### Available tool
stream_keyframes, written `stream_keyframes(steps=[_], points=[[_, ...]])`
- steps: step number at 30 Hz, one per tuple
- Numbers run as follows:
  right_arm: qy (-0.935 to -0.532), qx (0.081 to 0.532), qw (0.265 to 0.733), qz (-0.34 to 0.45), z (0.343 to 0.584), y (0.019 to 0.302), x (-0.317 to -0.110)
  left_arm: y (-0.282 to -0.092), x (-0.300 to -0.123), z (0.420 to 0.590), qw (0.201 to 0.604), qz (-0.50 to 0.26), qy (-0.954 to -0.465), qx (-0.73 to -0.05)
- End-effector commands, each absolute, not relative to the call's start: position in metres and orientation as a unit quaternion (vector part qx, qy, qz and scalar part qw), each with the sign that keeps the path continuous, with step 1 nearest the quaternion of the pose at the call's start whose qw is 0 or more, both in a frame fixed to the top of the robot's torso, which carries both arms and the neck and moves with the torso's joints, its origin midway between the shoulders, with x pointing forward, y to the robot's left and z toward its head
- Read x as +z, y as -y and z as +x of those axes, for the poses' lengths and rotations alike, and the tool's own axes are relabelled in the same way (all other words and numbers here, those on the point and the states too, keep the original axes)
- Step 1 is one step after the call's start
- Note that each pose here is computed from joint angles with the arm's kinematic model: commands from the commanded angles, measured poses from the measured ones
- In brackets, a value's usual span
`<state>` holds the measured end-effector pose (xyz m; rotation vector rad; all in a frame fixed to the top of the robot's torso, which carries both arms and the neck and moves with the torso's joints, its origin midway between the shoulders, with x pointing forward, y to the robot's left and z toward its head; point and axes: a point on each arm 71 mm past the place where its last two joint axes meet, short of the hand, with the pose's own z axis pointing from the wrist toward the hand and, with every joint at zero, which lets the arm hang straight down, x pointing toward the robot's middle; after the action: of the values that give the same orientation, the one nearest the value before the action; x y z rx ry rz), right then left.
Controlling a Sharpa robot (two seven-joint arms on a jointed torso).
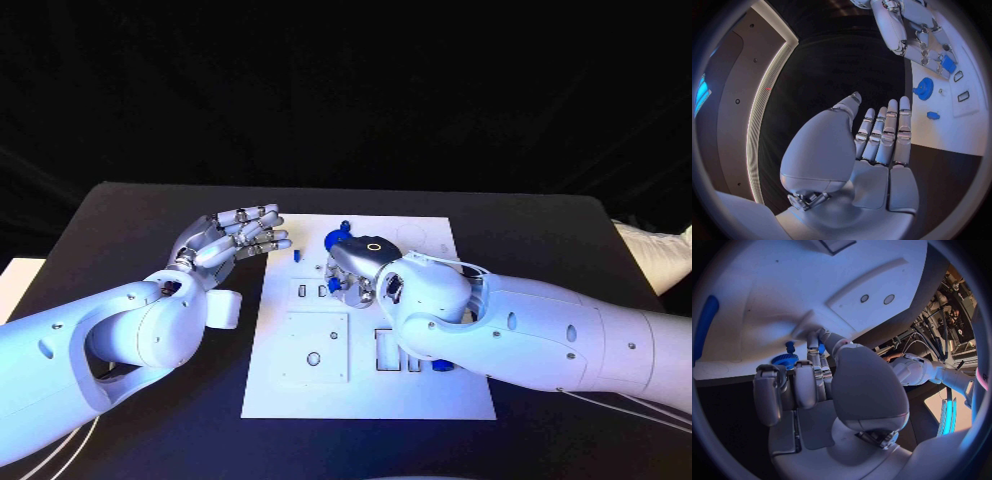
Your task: Assemble the parts on the task board
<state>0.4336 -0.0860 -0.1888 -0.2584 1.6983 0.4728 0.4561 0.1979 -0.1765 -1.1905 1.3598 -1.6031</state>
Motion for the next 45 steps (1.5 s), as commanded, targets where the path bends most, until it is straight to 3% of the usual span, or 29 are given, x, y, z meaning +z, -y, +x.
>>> stream_keyframes(steps=[1,45], points=[[-0.757,0.175,0.615,-0.13,0.4344,0.0866,-0.1941,-0.1956,-0.1752,0.4555,0.348,-0.457,-0.526,-0.628],[-0.775,0.176,0.593,-0.131,0.4378,0.0839,-0.201,-0.1963,-0.1756,0.4559,0.349,-0.458,-0.526,-0.626]])
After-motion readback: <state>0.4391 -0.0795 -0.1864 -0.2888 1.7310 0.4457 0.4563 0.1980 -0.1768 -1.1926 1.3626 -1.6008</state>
